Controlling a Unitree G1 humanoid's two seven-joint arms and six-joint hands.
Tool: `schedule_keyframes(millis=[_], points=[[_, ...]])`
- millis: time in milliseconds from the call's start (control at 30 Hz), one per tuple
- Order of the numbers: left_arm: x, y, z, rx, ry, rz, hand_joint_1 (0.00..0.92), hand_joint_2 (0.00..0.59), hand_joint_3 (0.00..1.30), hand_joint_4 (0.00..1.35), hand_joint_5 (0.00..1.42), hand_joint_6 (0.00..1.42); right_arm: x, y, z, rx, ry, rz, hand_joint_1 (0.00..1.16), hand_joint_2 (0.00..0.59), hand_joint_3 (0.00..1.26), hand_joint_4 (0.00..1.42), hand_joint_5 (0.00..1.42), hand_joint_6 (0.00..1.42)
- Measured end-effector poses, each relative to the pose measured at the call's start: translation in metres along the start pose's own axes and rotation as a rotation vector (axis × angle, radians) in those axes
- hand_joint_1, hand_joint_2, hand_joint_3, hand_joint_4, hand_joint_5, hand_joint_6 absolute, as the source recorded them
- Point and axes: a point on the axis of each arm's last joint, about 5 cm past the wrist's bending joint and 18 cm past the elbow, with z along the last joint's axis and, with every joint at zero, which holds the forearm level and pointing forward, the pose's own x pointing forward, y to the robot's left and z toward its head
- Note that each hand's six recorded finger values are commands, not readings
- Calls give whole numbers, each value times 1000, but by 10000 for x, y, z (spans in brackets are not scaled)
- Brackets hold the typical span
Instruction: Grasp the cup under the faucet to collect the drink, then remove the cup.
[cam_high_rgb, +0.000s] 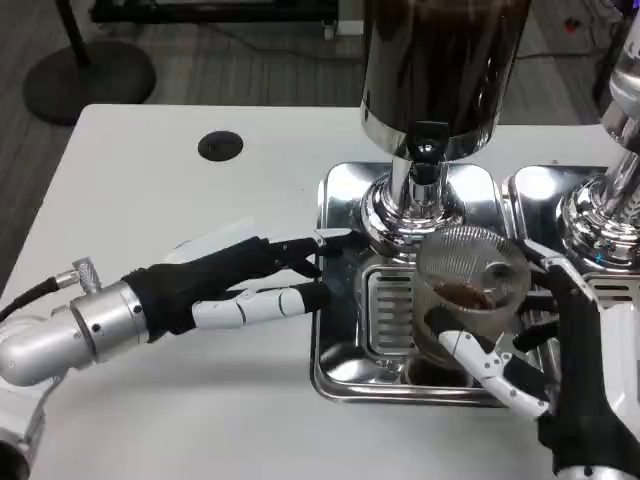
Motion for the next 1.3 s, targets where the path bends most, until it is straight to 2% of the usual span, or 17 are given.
schedule_keyframes(millis=[100, 233, 400, 567, 733, 833, 933, 1100, 1300], points=[[4, 5, 11, 8, -9, 0, 0, 172, 118, 52, 75, 192, -30, -31, 27, 6, -5, -1, 654, 219, 437, 510, 672, 824], [-4, 17, 74, 36, -58, -6, 0, 172, 118, 47, 75, 191, -116, -95, 68, 14, -4, 9, 654, 223, 444, 512, 685, 837], [-89, -64, 115, 23, -99, -14, 0, 173, 118, 44, 74, 191, -164, -143, 98, 19, -4, 11, 649, 229, 446, 512, 688, 839], [-257, -164, 153, -17, -104, -15, 0, 173, 118, 43, 74, 191, -205, -187, 133, 25, -7, 18, 646, 232, 450, 512, 689, 841], [-390, -202, 191, -28, -87, -5, 0, 173, 118, 43, 74, 191, -250, -221, 159, 29, -5, 29, 644, 233, 452, 516, 690, 841], [-453, -208, 237, 13, -84, -4, 0, 173, 110, 32, 74, 191, -275, -233, 163, 30, 0, 39, 643, 234, 453, 522, 690, 841], [-521, -207, 309, 129, -95, -25, 0, 174, 92, 6, 44, 171, -300, -252, 174, 33, 4, 46, 642, 234, 454, 526, 690, 841], [-621, -180, 357, 266, -88, -41, 0, 174, 89, 0, 20, 162, -310, -269, 189, 36, 2, 47, 642, 234, 459, 528, 690, 846], [-688, -201, 368, 325, -75, -59, 0, 169, 59, 0, 0, 110, -325, -271, 193, 38, 7, 56, 641, 234, 461, 529, 694, 850]])
